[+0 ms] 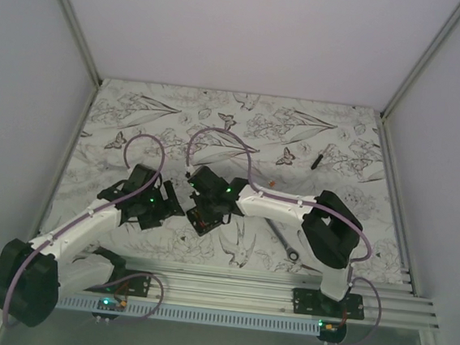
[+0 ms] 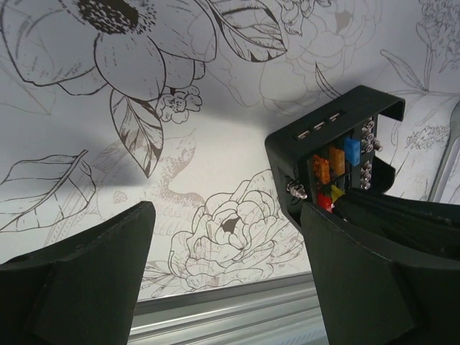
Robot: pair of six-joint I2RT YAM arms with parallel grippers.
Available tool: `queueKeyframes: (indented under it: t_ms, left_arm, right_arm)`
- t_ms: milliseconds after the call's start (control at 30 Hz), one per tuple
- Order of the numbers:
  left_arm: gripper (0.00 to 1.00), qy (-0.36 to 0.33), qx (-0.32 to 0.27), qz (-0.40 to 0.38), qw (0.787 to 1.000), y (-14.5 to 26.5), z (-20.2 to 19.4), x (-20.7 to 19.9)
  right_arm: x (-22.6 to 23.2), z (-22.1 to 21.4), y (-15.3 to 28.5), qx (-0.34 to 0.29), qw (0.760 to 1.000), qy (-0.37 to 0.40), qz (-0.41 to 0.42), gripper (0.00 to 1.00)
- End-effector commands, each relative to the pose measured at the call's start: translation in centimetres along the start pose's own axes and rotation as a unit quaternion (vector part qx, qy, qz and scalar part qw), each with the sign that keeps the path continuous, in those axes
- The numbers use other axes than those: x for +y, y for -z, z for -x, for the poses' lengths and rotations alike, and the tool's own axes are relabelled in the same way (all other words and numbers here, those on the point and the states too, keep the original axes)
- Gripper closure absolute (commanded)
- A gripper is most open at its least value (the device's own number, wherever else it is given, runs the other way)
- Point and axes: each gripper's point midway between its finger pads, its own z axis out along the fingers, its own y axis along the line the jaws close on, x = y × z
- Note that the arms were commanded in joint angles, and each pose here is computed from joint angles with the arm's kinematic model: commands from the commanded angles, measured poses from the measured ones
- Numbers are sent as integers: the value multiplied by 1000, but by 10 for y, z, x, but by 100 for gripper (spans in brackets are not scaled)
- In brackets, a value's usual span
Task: Snap on the fuse box
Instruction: Install the fuse at the fuse box base.
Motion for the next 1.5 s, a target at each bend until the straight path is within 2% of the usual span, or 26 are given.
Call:
queueKeyframes:
  t_ms: [0, 133, 433, 533, 667, 800, 967, 1167, 1467]
  left_arm:
    - [15, 16, -1, 0, 1000, 1, 0, 7]
    - [15, 22, -2, -2, 1000, 2, 1, 8]
    - [15, 22, -4, -8, 1000, 4, 0, 6]
    - [15, 22, -5, -12, 1000, 5, 1, 5]
    - [15, 20, -7, -18, 1000, 6, 1, 3]
    - [15, 20, -9, -21, 1000, 8, 1, 2]
    - [14, 17, -10, -30, 999, 10, 1, 0]
    - [14, 13, -8, -39, 999, 12, 1, -4]
    - [14, 11, -5, -44, 999, 13, 0, -6]
  right_arm:
    - [-38, -109, -30, 175, 981, 14, -88, 100]
    - [-53, -141, -37, 215, 970, 3, -112, 100]
    - [-78, -180, -31, 248, 958, -21, -144, 100]
    - [-71, -156, -28, 210, 968, -17, -136, 100]
    - [-45, -94, -13, 123, 988, -7, -91, 100]
    - [-22, -35, 9, 35, 998, 4, -49, 100]
    - [0, 13, 37, -39, 999, 17, -9, 86]
    - [9, 17, 48, -50, 999, 11, 16, 74]
    - [-2, -10, 36, -19, 1000, -19, 6, 80]
